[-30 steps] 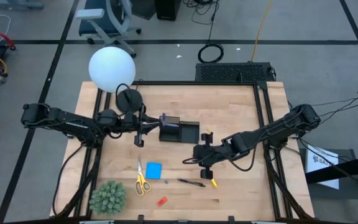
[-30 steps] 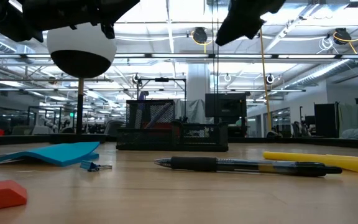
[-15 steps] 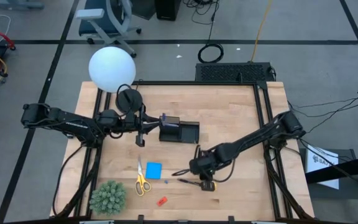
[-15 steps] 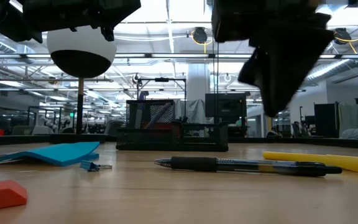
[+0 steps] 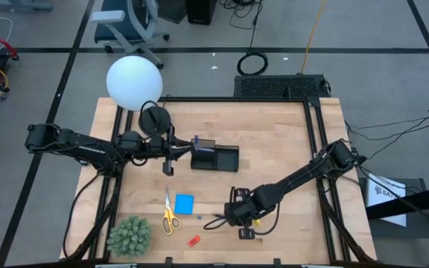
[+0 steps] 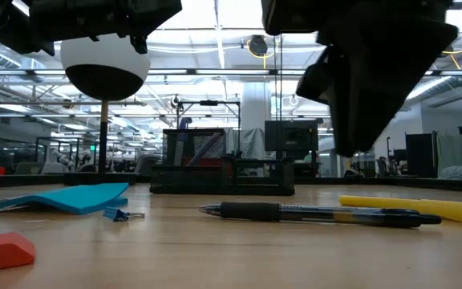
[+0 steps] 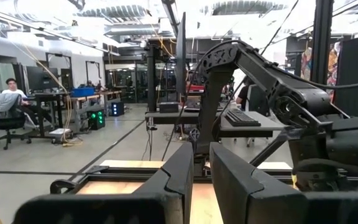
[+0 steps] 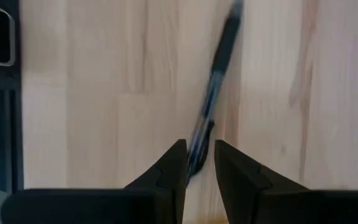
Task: Pick and place office supplies into organizer
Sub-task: Put the black pen into the black desk organizer
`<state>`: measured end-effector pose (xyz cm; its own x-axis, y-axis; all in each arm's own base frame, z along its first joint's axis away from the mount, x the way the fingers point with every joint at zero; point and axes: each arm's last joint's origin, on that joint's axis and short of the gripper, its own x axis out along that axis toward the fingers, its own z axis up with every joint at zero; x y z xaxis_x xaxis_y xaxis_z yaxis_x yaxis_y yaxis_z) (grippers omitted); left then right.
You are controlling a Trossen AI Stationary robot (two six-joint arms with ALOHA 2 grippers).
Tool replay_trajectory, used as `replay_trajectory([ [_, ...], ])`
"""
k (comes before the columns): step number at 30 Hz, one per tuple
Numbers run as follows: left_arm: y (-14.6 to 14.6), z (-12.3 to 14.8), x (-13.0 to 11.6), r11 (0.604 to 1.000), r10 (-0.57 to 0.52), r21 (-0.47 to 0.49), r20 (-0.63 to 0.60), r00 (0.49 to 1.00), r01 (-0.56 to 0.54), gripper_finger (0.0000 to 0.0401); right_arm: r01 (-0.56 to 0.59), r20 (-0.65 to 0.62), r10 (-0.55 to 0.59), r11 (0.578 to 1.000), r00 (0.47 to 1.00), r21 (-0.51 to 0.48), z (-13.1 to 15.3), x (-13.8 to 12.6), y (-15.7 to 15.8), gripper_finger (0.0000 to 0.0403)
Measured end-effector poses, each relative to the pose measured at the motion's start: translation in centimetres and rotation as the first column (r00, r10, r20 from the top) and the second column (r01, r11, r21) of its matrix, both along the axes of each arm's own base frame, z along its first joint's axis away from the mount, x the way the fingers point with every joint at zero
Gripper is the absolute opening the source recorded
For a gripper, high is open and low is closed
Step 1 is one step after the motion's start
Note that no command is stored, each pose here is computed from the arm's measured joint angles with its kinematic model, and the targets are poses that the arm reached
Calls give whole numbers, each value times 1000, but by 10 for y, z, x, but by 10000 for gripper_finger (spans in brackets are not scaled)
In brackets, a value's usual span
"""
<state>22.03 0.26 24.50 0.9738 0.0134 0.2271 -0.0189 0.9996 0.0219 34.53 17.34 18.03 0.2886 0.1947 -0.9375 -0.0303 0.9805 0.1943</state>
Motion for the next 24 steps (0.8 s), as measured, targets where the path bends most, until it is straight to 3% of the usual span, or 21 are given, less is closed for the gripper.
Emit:
replay_trajectory([
  [16,0,-1,0,1000,1,0,-7,1000,-1,63,107,-68,-108,994,992,-20,-12,-10,1,73],
  [24,0,-1,0,1000,8,0,-9,1000,-8,63,94,-118,-92,996,989,10,-43,-2,8,73],
])
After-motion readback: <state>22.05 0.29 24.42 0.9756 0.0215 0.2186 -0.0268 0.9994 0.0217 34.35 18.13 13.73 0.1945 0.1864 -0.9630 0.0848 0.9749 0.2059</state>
